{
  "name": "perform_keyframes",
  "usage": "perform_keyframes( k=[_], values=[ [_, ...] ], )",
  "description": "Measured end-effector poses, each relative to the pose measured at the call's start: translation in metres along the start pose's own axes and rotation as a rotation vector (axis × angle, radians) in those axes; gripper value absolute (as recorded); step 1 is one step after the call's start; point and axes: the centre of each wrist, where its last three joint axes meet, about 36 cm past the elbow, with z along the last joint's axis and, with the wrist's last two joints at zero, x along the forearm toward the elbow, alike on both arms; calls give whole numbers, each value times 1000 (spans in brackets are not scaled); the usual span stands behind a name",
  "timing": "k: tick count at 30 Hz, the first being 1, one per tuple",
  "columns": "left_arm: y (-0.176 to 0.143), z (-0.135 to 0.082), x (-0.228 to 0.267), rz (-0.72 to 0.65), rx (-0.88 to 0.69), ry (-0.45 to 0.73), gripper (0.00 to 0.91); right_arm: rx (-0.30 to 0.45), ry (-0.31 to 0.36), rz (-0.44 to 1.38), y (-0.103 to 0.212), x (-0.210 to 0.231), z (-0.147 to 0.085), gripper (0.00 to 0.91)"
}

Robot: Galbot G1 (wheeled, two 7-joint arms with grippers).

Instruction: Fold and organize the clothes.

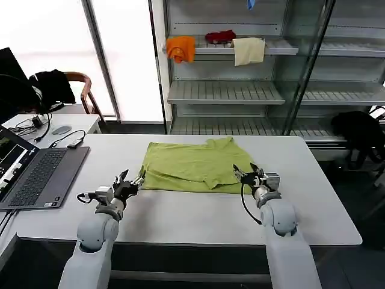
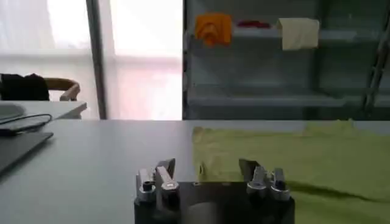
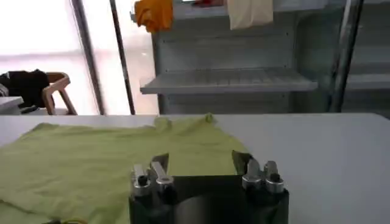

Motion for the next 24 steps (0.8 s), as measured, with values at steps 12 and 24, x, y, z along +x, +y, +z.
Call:
perform_keyframes(
  k=[12,24],
  values=[
    [-3,7,6,-4,-45,32,907,4,51,30,-10,16,23,0],
    [-7,11,4,6,-83,63,10,7,71,20,-7,22,32,0]
  ],
)
